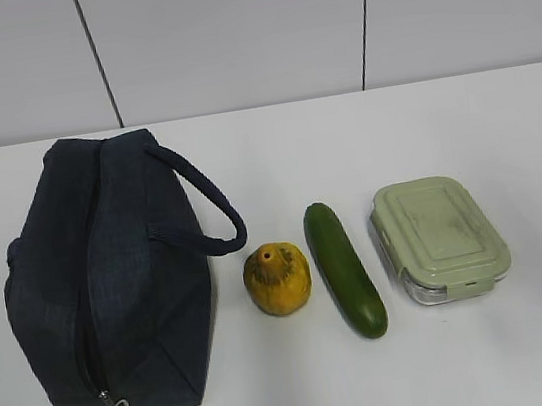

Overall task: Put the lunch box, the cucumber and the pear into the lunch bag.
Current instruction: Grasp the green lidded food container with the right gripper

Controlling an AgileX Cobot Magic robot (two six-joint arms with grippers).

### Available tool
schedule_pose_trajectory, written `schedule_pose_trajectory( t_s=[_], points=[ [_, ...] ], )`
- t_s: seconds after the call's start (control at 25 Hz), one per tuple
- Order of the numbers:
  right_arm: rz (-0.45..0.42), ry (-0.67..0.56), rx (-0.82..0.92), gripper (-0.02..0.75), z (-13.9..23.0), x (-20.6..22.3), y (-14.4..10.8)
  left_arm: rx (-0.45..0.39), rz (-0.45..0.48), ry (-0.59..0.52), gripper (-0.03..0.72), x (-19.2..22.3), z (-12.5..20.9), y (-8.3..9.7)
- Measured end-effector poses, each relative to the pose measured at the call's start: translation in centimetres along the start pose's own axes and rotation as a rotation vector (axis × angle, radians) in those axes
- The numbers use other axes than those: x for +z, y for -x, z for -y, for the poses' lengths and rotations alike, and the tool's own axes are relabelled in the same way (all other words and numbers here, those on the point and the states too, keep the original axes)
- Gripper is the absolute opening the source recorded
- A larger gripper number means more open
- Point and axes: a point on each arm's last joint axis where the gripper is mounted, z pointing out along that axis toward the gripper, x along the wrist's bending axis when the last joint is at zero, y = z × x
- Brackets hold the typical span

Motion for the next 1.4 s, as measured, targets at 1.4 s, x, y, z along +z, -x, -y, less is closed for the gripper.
schedule_pose_trajectory(
  t_s=[1.4],
  points=[
    [-0.386,-0.238,0.160,0.419,-11.3,11.2,6.7,0.000,0.000,0.000,0.246,0.0,0.0,0.0]
  ],
)
